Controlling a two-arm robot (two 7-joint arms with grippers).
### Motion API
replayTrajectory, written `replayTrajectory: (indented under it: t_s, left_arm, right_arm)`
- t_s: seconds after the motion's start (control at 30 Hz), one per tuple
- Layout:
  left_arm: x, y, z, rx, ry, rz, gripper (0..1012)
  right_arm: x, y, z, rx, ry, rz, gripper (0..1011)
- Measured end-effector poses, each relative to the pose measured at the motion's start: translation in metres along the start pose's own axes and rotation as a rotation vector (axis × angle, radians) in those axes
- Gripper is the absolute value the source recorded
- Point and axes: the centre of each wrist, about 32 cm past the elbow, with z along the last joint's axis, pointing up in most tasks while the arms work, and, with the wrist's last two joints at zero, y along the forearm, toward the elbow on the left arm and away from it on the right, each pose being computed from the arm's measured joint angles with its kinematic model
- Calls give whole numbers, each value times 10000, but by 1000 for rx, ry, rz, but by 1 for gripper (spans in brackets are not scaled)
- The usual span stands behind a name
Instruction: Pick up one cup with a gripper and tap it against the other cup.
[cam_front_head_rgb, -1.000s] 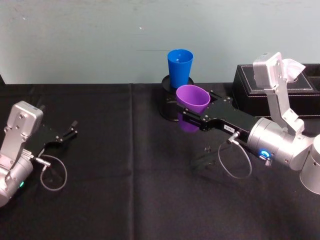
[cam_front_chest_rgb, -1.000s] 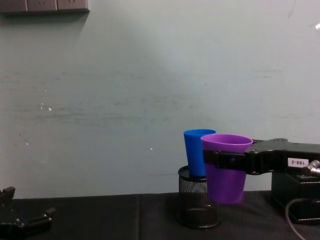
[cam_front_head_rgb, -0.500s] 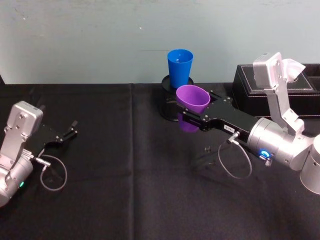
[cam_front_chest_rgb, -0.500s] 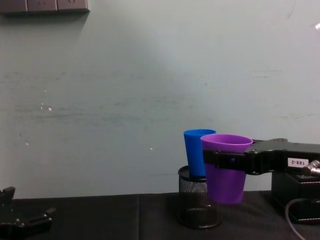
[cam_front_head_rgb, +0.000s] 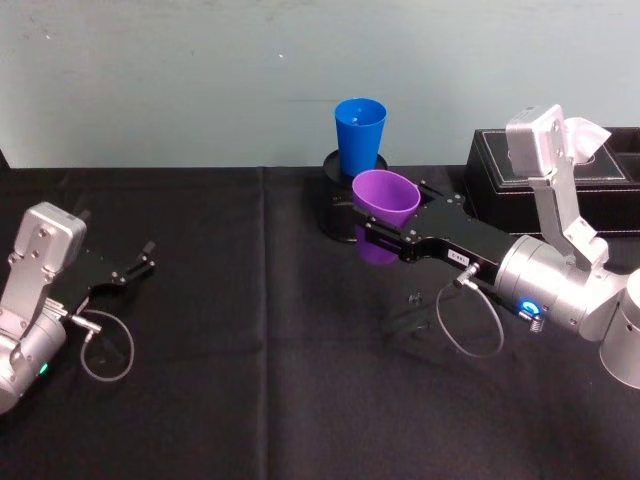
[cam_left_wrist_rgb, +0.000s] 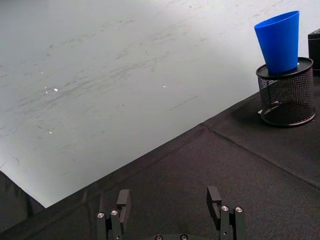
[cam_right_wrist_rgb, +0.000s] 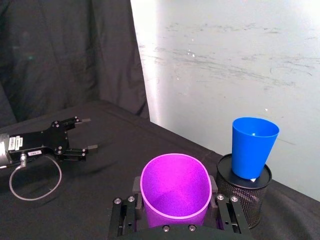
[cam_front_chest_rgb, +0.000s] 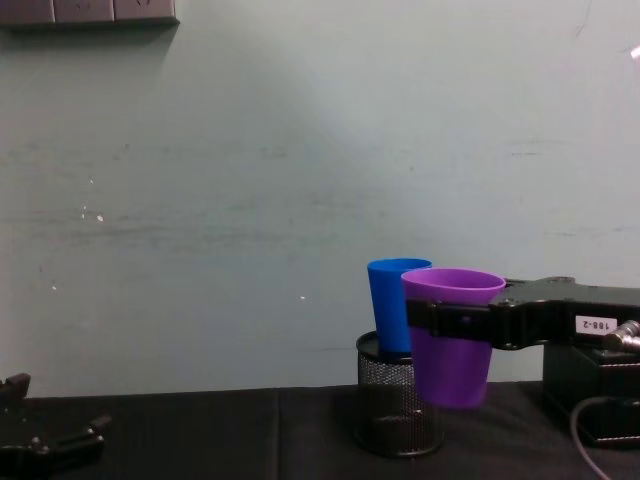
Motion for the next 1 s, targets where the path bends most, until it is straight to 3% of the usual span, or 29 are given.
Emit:
replayTrajectory:
  t_s: [1.0]
  left_arm:
    - [0, 0, 0, 0, 0, 0, 1000]
  right_arm:
    - [0, 0, 0, 0, 0, 0, 720]
